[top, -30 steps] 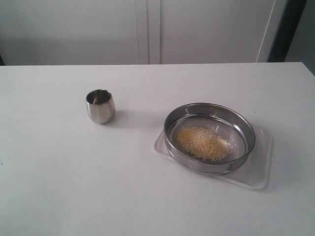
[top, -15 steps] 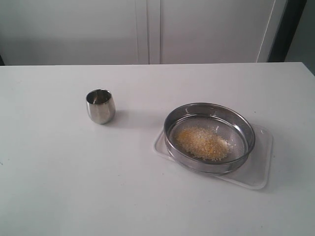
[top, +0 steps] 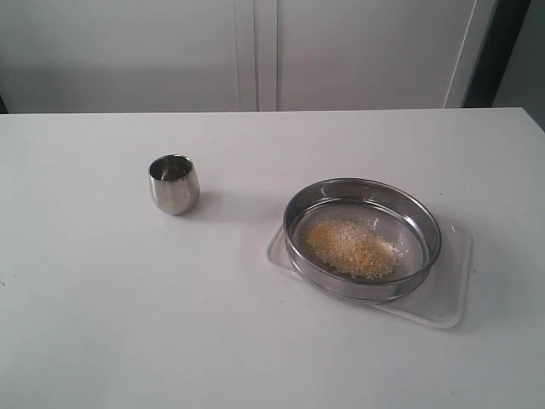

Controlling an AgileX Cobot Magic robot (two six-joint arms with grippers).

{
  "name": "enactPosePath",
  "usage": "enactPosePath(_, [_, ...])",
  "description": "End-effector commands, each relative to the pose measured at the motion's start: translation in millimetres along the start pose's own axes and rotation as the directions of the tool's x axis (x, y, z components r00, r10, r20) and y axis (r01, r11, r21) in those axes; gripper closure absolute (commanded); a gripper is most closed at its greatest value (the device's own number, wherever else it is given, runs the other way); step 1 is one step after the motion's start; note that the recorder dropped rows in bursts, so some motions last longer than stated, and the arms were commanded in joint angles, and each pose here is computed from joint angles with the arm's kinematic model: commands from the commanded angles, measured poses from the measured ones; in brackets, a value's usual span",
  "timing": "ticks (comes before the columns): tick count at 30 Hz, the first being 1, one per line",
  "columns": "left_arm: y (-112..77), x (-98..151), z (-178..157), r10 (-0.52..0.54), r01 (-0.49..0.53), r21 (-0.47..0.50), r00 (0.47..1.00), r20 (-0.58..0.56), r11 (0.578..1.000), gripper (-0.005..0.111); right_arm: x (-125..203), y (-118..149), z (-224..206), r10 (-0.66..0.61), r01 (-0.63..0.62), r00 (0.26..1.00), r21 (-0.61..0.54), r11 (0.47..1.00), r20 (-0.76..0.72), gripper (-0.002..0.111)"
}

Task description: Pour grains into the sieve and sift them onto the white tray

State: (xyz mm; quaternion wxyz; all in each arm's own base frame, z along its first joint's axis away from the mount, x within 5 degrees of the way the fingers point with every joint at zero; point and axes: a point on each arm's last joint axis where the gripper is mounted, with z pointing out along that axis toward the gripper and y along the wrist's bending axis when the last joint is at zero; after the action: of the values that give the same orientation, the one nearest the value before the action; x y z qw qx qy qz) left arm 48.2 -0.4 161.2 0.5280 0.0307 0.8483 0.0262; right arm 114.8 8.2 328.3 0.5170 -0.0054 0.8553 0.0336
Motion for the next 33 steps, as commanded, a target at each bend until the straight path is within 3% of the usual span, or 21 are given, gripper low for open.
enactPosePath(1, [-0.7, 3, 1, -0.013, 0.013, 0.003, 1.0, -0.008, 1.0, 0.107, -14, 2, 19, 0.016, -0.018, 0.995, -0.011, 1.0, -0.103, 0.108])
enactPosePath(12, [-0.7, 3, 1, -0.013, 0.013, 0.003, 1.0, -0.008, 1.0, 0.107, -33, 7, 99, 0.028, -0.04, 0.921, -0.022, 0.999, -0.388, 0.108])
enactPosePath(28, [-0.7, 3, 1, -0.013, 0.013, 0.003, 1.0, -0.008, 1.0, 0.107, -28, 15, 204, -0.003, -0.068, 0.783, -0.09, 0.994, -0.622, 0.108])
enactPosePath(31, [-0.7, 3, 1, -0.013, 0.013, 0.003, 1.0, -0.008, 1.0, 0.107, -26, 15, 216, 0.001, -0.072, 0.771, -0.086, 0.994, -0.637, 0.1])
enactPosePath(33, [-0.7, 3, 1, -0.013, 0.013, 0.003, 1.0, -0.008, 1.0, 0.107, -22, 16, 227, 0.017, -0.096, 0.755, -0.085, 0.992, -0.655, 0.085])
